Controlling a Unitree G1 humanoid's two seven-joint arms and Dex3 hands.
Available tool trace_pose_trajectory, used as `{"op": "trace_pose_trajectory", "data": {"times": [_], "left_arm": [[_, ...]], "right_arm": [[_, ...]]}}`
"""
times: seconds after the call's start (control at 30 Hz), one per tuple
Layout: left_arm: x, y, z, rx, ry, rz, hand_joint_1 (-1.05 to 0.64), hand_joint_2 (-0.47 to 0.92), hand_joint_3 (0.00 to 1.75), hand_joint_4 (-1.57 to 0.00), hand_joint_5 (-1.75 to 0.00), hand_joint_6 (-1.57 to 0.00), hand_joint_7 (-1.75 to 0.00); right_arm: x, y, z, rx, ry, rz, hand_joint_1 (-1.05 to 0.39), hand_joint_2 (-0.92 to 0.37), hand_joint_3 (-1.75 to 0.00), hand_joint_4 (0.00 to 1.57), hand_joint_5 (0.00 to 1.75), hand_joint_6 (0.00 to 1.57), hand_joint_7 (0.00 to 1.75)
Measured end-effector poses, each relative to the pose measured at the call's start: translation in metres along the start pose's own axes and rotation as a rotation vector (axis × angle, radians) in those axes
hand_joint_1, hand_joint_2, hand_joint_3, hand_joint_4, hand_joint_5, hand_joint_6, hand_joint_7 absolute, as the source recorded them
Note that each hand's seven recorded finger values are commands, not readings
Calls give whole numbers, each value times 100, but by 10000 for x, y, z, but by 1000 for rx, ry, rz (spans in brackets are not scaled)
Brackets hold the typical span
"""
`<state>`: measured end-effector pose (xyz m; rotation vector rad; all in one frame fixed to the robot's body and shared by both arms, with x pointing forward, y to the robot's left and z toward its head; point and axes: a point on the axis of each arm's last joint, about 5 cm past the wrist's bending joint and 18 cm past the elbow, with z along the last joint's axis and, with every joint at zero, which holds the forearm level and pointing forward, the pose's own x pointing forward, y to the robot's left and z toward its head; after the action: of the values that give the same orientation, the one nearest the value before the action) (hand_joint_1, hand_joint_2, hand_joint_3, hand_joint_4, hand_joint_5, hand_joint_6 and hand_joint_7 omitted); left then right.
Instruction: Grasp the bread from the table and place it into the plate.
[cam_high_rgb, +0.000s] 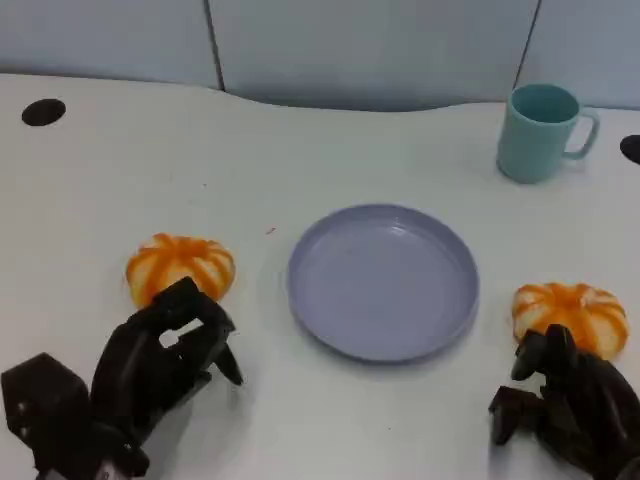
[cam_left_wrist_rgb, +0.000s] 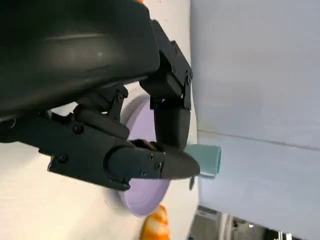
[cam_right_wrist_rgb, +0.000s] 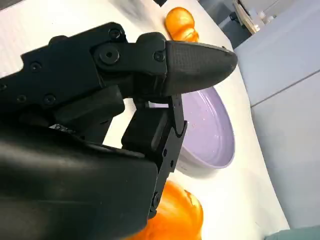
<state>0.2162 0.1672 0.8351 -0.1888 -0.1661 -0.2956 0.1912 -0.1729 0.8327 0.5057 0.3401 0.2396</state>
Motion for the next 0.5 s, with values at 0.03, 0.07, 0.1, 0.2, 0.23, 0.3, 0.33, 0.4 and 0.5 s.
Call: {"op": "trace_pose_trajectory", "data": {"times": [0.03,0.07,0.1,0.2,0.23,0.3,0.33,0.4,0.5], "left_arm": [[9,13,37,68,-36,-8,-64,92,33,-48,-84,-60,-32],[21,34,81,144,-71,-20,-63,92,32,-47,-79,-61,-26],[35,59,125,207,-100,-30,-63,92,32,-47,-77,-61,-22],[56,101,182,294,-144,-33,-63,92,32,-47,-74,-62,-19],[55,100,175,298,-144,-30,-63,92,32,-47,-74,-62,-18],[50,85,152,300,-134,-35,-63,92,32,-47,-73,-63,-17],[49,78,146,302,-131,-39,-63,92,32,-47,-73,-63,-17],[50,71,141,307,-131,-48,-63,92,32,-47,-73,-63,-16],[56,66,137,309,-129,-55,-63,92,32,-47,-73,-64,-15]], "right_arm": [[1,1,-1,1,0,0,-45,-92,-46,137,120,122,118],[1,3,-2,3,-1,1,-45,-92,-46,138,120,122,118],[2,5,-3,4,-1,1,-45,-92,-46,138,119,122,118],[2,5,-3,4,-1,-2,-45,-92,-46,138,119,122,118],[2,4,-3,4,-1,-2,-45,-92,-46,138,119,122,118],[2,4,-3,5,-2,-2,-45,-92,-46,138,119,122,118],[2,5,-3,5,-2,-2,-45,-92,-46,138,119,122,118],[2,5,-3,6,-2,-2,-45,-92,-46,138,119,122,118],[3,6,-3,6,-2,-1,-45,-92,-46,138,118,122,118]]}}
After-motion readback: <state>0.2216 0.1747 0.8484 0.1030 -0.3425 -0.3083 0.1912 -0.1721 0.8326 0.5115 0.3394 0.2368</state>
